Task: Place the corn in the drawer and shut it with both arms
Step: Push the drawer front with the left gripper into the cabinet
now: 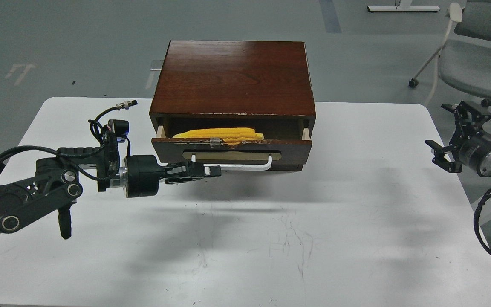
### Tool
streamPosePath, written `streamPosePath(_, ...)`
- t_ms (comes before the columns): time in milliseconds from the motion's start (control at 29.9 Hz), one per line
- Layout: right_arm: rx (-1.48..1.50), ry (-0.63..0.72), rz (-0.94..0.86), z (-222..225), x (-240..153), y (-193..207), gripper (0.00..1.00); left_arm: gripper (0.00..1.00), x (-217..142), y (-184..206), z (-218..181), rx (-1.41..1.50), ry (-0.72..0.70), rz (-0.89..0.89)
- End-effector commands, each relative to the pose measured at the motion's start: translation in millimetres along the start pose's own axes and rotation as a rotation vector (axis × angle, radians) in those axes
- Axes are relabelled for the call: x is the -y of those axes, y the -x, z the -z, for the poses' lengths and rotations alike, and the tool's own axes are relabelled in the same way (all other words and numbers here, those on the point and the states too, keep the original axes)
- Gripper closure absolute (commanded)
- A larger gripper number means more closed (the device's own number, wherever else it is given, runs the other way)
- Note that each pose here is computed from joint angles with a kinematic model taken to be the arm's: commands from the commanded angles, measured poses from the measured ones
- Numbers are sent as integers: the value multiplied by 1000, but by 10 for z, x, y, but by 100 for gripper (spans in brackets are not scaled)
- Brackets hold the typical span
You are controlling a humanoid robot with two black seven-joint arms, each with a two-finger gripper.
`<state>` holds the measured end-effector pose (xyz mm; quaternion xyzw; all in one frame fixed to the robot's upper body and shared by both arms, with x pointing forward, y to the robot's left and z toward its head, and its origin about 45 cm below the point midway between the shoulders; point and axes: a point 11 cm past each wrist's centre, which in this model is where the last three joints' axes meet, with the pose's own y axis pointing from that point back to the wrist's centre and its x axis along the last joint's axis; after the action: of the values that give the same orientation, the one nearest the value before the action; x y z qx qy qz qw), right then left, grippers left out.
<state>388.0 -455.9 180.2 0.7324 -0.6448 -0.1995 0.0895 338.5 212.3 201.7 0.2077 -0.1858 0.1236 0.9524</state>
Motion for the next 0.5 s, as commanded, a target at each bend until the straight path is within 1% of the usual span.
streamPosePath(0,1,1,1,-7,-2,0,2,100,27,-76,-4,9,-4,-11)
streamPosePath(469,3,11,-6,-57,-20,-22,2,100,117,-205,88,2,-26,-41)
